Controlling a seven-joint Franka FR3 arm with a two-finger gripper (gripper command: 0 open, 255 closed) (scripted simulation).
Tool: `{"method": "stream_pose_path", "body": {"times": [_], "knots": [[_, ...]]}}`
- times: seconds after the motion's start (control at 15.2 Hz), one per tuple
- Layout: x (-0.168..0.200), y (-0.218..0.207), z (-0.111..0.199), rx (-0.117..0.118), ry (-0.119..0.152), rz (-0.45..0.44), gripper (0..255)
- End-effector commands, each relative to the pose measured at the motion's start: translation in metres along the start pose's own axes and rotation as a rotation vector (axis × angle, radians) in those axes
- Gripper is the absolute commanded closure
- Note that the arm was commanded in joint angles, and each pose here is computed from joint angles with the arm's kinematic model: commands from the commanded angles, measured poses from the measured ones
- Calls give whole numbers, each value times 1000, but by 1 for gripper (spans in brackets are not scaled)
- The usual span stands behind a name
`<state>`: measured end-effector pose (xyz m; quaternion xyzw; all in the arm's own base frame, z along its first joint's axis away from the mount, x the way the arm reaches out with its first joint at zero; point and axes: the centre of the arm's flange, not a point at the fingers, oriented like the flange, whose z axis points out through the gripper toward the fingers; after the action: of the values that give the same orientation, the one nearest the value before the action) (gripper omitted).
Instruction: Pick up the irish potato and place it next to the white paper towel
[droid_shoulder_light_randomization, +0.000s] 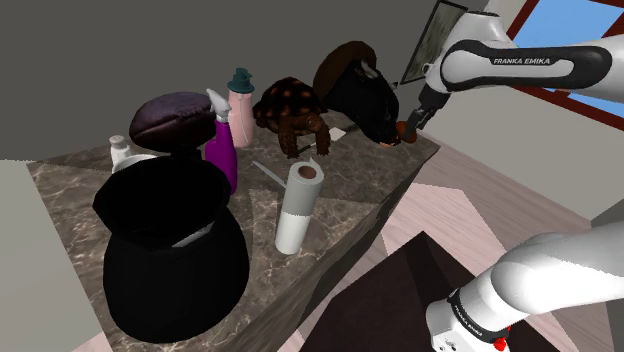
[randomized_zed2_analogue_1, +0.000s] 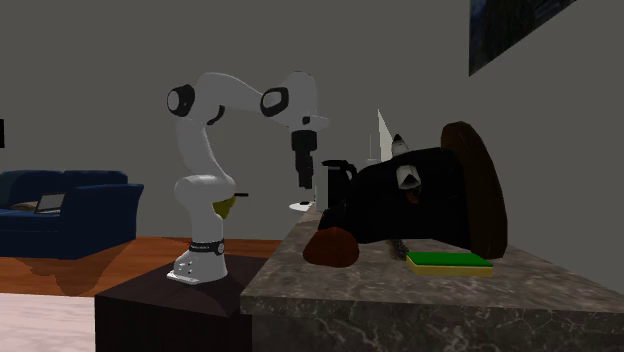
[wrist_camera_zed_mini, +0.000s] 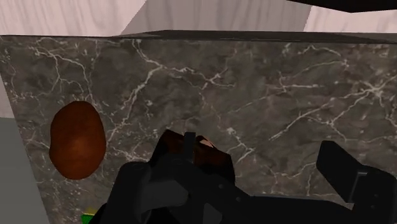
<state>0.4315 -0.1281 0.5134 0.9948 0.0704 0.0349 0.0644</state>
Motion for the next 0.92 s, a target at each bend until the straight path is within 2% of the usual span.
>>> {"method": "stream_pose_path", "body": {"times": [0.0,0.86], "knots": [[13,16,13,-22,-12,-4,0],[71,143,87,-161,-87,-24,0]]}}
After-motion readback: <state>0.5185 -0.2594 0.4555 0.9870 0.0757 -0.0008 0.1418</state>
